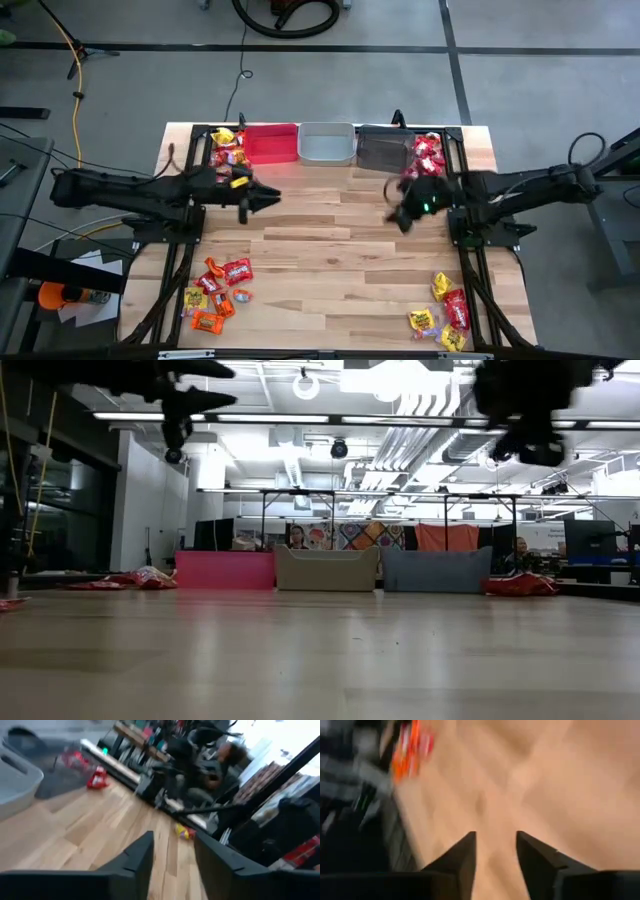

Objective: Sort candy
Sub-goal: Put the yellow candy into the gray bin

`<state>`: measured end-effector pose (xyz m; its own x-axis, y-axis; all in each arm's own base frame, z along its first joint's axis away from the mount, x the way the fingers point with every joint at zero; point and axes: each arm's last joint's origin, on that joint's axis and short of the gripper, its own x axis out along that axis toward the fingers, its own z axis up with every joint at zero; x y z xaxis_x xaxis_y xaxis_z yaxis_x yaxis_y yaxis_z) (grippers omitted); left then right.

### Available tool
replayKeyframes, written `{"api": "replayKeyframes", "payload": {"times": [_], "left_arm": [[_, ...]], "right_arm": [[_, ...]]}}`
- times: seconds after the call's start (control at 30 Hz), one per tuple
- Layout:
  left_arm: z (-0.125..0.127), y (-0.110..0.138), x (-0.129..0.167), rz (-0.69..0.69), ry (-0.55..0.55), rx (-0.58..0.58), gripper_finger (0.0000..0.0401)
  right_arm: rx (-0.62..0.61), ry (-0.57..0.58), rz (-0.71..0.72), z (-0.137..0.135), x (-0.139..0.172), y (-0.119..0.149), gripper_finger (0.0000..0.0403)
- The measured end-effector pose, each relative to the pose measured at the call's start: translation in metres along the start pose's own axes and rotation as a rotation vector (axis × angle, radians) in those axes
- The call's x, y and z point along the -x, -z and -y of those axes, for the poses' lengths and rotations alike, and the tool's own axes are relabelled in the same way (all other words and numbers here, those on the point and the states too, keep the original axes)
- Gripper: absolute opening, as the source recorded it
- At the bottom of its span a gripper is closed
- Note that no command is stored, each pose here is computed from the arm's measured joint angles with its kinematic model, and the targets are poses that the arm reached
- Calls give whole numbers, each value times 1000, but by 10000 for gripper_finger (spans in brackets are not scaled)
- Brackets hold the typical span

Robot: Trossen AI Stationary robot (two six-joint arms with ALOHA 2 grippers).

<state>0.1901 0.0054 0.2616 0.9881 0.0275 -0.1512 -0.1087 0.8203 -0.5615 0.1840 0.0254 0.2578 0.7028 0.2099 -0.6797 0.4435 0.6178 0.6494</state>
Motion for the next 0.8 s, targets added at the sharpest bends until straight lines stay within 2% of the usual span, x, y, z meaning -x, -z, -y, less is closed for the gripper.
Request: {"api": "replayKeyframes", "payload": {"times": [0.13, 0.27, 0.33, 0.4, 0.53, 0.67, 0.8], "left_arm": [[5, -7, -19, -45, -7, 60, 182], [8, -11, -26, -66, 28, 63, 200], [7, -12, -28, -65, 21, 61, 201], [6, -13, -28, -58, 17, 62, 202], [5, -14, -28, -54, 15, 71, 202], [6, -13, -27, -56, 17, 73, 202], [6, -13, -27, -57, 17, 80, 202]], "right_arm": [[-100, 2, -227, -2, -14, 48, 195], [-204, 72, -306, -1, -16, 90, 212], [-280, 155, -315, 4, -15, 105, 211], [-333, 261, -321, 9, -14, 116, 209], [-362, 459, -392, 18, -20, 132, 201], [-350, 602, -477, 24, -36, 143, 195], [-330, 716, -469, 31, -53, 151, 190]]}}
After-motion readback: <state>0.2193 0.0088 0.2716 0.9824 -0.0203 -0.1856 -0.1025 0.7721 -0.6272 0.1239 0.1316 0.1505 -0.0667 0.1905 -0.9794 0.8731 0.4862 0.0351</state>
